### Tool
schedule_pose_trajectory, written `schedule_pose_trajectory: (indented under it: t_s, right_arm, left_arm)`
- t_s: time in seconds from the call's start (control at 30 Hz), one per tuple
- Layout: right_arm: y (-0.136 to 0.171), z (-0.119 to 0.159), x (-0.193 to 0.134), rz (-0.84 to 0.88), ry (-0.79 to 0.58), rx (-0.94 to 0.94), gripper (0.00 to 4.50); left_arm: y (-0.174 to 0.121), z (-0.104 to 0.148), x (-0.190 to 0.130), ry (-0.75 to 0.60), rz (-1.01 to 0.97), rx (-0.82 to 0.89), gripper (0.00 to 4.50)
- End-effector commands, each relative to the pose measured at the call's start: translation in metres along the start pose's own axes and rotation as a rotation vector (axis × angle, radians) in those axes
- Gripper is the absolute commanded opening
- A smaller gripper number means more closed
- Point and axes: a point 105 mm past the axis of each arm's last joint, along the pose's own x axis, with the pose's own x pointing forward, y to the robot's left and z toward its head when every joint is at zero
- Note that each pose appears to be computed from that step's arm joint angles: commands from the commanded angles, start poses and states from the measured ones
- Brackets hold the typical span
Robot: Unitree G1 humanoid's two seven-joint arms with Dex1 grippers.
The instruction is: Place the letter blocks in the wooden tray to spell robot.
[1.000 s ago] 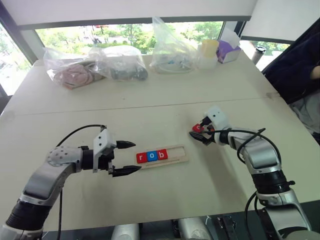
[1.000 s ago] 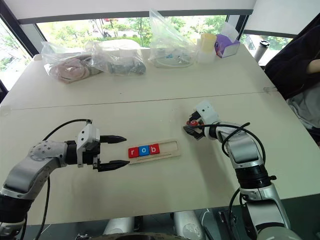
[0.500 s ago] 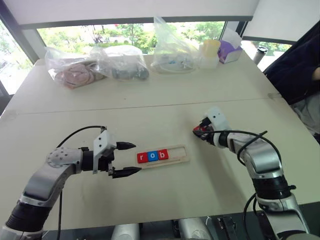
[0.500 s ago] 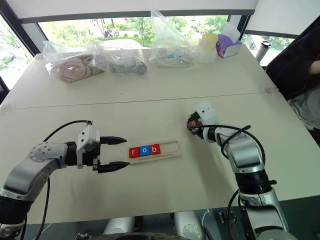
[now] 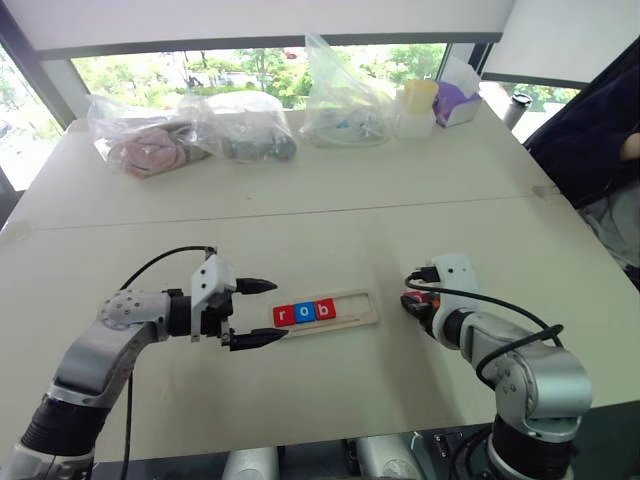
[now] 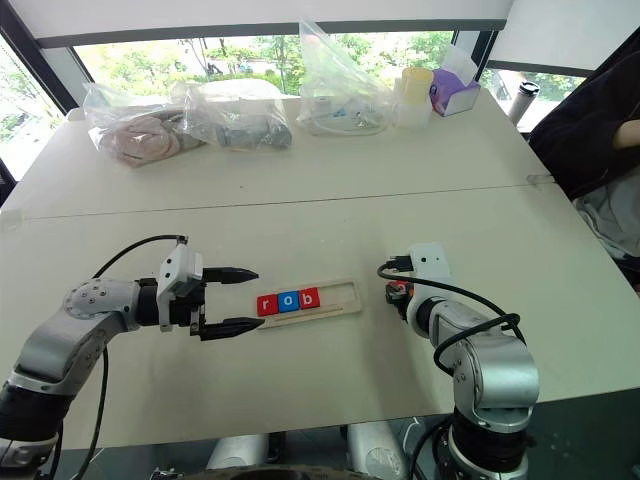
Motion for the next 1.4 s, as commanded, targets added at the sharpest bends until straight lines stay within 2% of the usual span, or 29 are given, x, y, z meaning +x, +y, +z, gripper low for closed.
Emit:
schedule_pose_trajectory:
  t_s: [0.03,0.1,0.17,0.2,0.4,0.53,0.67,0.83,1.13,1.17,1.23,1.3,1.37,1.4]
  right_arm:
    - [0.000,-0.006,0.002,0.010,0.028,0.030,2.25]
    - [0.004,-0.004,0.001,0.043,0.027,-0.014,3.12]
    - [0.006,0.000,-0.002,0.081,0.026,-0.086,4.23]
    - [0.007,0.006,-0.005,0.116,0.015,-0.144,4.49]
    - [0.001,0.041,-0.022,0.388,-0.095,-0.638,4.49]
    - [-0.011,0.045,-0.022,0.575,-0.136,-0.754,4.49]
    - [-0.026,0.031,-0.010,0.728,-0.068,-0.894,4.49]
    - [-0.035,0.024,0.001,0.804,-0.033,-0.938,4.49]
    - [-0.041,0.022,0.013,0.815,-0.024,-0.921,4.49]
    - [-0.040,0.022,0.013,0.818,-0.026,-0.923,3.96]
    - [-0.039,0.022,0.013,0.822,-0.031,-0.924,3.22]
    - [-0.038,0.023,0.012,0.828,-0.044,-0.918,2.08]
    - [-0.035,0.025,0.012,0.833,-0.054,-0.919,1.20]
    - [-0.034,0.027,0.011,0.834,-0.059,-0.921,1.12]
  left_arm:
    - [-0.001,0.006,0.001,-0.015,-0.009,0.029,4.50]
    - [-0.001,0.005,0.001,-0.013,-0.003,0.028,4.50]
    - [-0.001,0.005,0.000,-0.012,0.001,0.026,4.50]
    - [-0.001,0.005,0.000,-0.012,0.003,0.026,4.50]
    - [0.001,0.006,0.002,-0.015,0.012,0.029,4.50]
    - [0.002,0.006,0.003,-0.019,0.014,0.033,4.50]
    - [0.001,0.007,0.003,-0.023,0.012,0.037,4.50]
    - [0.002,0.008,0.002,-0.022,0.019,0.042,4.50]
    - [0.002,0.008,-0.001,-0.016,0.027,0.043,4.50]
    - [0.002,0.008,-0.001,-0.016,0.027,0.043,4.50]
    - [0.003,0.008,-0.001,-0.015,0.029,0.043,4.50]
    - [0.003,0.008,-0.001,-0.016,0.029,0.043,4.50]
    - [0.003,0.009,-0.001,-0.016,0.029,0.043,4.50]
    - [0.003,0.009,-0.001,-0.016,0.029,0.043,4.50]
